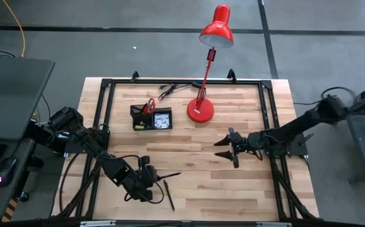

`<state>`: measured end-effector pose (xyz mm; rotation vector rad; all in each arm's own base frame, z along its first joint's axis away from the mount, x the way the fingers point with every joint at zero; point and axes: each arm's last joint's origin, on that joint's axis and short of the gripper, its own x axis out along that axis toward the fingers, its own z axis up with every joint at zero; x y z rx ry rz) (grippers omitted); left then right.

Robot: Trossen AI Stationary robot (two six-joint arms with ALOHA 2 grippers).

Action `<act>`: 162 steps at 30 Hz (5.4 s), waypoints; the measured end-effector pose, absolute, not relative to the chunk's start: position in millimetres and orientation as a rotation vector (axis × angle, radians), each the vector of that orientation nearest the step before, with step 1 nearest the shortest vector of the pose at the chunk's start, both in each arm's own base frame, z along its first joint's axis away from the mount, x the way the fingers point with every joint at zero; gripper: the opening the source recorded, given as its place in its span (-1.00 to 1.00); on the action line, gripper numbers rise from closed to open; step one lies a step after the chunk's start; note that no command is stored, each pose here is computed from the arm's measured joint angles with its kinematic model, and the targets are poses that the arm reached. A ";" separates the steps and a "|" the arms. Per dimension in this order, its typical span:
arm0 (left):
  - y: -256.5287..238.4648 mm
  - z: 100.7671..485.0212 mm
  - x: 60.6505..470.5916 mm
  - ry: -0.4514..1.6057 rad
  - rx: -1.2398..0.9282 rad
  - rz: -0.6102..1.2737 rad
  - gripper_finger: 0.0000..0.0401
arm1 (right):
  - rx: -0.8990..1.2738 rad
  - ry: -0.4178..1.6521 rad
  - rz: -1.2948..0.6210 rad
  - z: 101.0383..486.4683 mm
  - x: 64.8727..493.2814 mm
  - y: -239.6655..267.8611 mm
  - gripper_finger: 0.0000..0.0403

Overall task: Pick and place office supplies into organizer
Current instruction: Put the black pen into the black desk organizer

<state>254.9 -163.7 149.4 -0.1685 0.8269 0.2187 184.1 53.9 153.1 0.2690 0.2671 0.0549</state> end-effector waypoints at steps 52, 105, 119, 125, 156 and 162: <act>-147.3 162.1 280.1 0.618 -0.202 0.293 -0.81 | 0.013 0.033 0.285 147.2 332.7 120.5 -0.19; -154.2 173.5 257.7 0.584 -0.064 0.397 -0.78 | 0.009 0.038 0.196 146.7 334.5 114.2 -0.91; -157.7 172.3 254.6 0.610 -0.010 0.359 -0.37 | 0.008 0.041 0.205 146.1 334.0 114.9 -0.93; -153.2 169.0 250.3 0.626 0.003 0.427 0.08 | 0.009 0.047 0.198 145.5 334.7 112.8 -0.90; -171.8 201.5 100.4 0.242 -0.042 0.482 0.66 | -0.102 0.300 0.061 205.9 418.3 49.5 -0.93; -170.9 202.4 96.2 0.251 -0.026 0.476 0.65 | -0.177 0.362 -0.005 268.5 443.1 17.8 -0.92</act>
